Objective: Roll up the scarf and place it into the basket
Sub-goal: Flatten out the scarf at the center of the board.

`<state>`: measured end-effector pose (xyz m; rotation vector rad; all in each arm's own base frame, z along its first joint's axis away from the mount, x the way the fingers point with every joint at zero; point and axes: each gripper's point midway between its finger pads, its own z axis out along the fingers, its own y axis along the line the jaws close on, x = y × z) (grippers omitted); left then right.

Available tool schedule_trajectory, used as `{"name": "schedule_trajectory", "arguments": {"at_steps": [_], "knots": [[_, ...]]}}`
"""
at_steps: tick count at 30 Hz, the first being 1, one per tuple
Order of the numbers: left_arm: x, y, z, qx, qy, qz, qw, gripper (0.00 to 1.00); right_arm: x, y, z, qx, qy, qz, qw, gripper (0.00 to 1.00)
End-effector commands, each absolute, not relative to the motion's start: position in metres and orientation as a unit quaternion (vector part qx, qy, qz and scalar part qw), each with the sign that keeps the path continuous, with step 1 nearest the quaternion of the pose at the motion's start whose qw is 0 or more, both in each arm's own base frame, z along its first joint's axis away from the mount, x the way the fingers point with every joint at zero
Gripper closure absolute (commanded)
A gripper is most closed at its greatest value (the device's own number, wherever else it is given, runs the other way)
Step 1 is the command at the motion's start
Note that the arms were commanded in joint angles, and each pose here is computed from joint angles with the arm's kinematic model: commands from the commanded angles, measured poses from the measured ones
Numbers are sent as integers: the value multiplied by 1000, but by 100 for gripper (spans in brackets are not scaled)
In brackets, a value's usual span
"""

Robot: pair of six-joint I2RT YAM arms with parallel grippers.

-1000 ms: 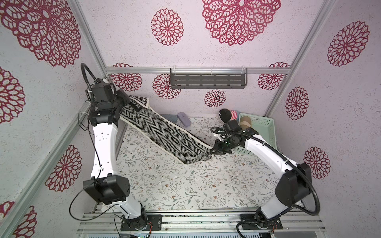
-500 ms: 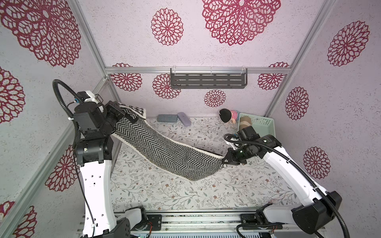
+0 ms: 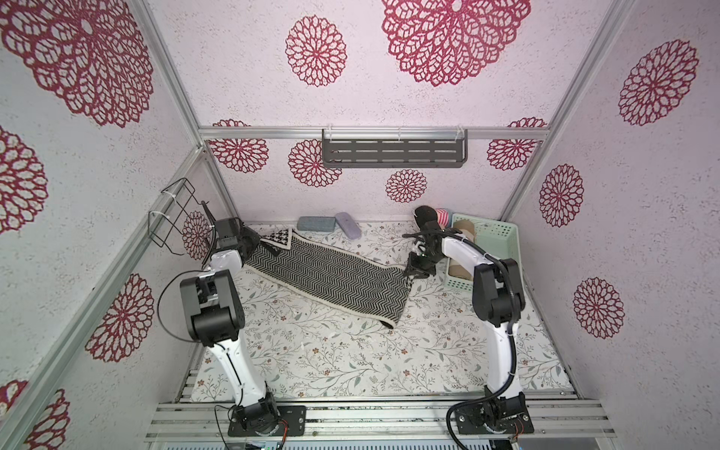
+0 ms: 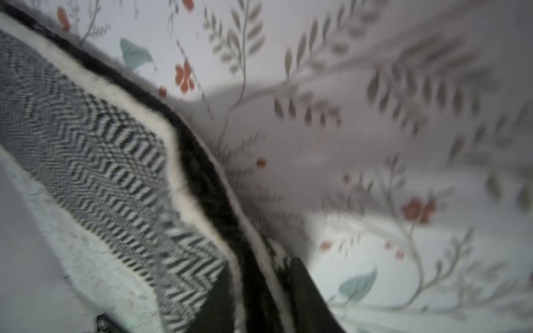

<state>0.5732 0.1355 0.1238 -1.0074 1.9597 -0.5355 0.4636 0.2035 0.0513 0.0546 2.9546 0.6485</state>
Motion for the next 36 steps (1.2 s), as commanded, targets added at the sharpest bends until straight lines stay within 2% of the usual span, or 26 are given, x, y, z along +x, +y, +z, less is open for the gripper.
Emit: {"name": "schedule_trajectory", "arguments": {"at_steps": [1, 5, 9, 13, 16, 23, 27, 29, 31, 33, 36], "knots": [[605, 146, 182, -364, 748, -240, 500, 91, 488, 197, 78, 13, 977, 184, 103, 50], [597, 161, 154, -402, 758, -227, 461, 77, 485, 189, 84, 25, 978, 170, 115, 39], [573, 179, 138, -435, 757, -202, 444, 75, 455, 180, 98, 42, 975, 176, 130, 35], [560, 192, 129, -452, 757, -205, 424, 78, 416, 173, 107, 71, 972, 171, 148, 32], [557, 192, 121, -456, 761, -207, 413, 82, 386, 189, 102, 87, 965, 193, 153, 31], [555, 188, 105, -462, 762, -219, 397, 94, 340, 239, 55, 112, 964, 205, 126, 34], [552, 190, 104, -463, 763, -216, 396, 94, 329, 261, 36, 120, 962, 220, 111, 34], [550, 192, 105, -463, 765, -213, 394, 92, 326, 267, 31, 122, 962, 219, 106, 34], [547, 194, 104, -465, 768, -210, 388, 87, 324, 270, 28, 123, 962, 221, 103, 41], [544, 193, 101, -466, 772, -209, 378, 87, 321, 268, 27, 125, 963, 216, 101, 60], [541, 188, 102, -461, 776, -217, 372, 87, 315, 254, 33, 117, 971, 184, 103, 77]]}}
